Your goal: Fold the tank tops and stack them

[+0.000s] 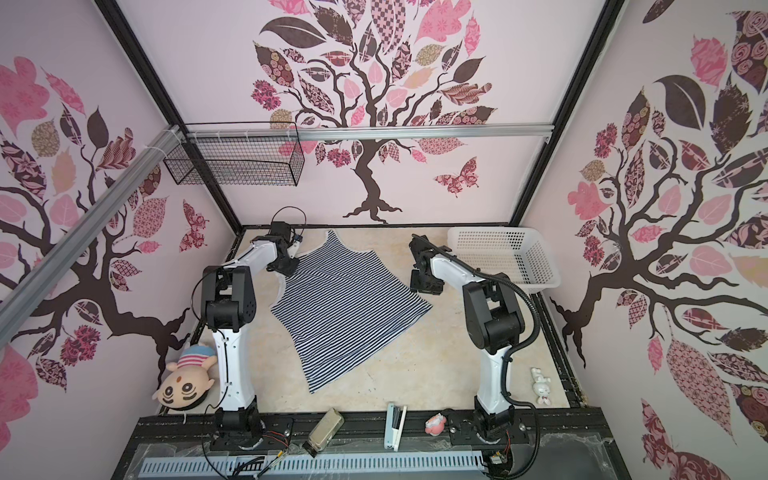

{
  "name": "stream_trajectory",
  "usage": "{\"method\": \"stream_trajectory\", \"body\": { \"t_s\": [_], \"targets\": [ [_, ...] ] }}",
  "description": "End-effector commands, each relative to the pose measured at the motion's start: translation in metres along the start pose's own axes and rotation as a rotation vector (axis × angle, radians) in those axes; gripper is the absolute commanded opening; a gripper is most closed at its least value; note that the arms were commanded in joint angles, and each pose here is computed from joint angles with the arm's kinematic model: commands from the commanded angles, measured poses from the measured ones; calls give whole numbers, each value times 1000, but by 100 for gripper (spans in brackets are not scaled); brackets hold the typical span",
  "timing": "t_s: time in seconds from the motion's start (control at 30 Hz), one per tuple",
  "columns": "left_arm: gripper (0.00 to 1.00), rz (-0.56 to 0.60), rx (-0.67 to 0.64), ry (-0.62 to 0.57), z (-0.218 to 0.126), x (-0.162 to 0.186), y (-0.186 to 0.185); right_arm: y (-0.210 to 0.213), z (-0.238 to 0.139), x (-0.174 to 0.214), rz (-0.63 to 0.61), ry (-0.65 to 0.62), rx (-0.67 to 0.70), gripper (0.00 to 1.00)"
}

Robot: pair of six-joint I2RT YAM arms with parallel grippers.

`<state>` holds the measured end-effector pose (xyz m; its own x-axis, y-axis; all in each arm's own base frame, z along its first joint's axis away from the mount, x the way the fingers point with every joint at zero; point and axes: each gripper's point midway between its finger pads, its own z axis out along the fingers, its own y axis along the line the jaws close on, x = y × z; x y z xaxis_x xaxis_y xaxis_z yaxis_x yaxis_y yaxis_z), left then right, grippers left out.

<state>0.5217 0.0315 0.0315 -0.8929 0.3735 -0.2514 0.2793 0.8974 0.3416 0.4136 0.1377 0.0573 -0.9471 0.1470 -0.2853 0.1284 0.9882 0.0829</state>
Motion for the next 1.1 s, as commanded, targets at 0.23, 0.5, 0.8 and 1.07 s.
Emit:
{"method": "stream_trajectory", "body": {
  "t_s": [0.23, 0.5, 0.8, 1.07],
  "targets": [
    [48, -121, 25, -175, -60, -20, 4, 66, -39, 63, 9, 47, -355, 55],
    [48, -41, 132, -195, -56, -45, -26, 59, -14, 88, 3, 117, -292, 55],
    [48, 84, 172, -172, -35, -37, -68, 48, 20, 84, 1, 159, -210, 55],
    [47, 74, 118, -71, -12, -18, -57, 0, 28, 40, 40, 119, -61, 55]
  ]
}}
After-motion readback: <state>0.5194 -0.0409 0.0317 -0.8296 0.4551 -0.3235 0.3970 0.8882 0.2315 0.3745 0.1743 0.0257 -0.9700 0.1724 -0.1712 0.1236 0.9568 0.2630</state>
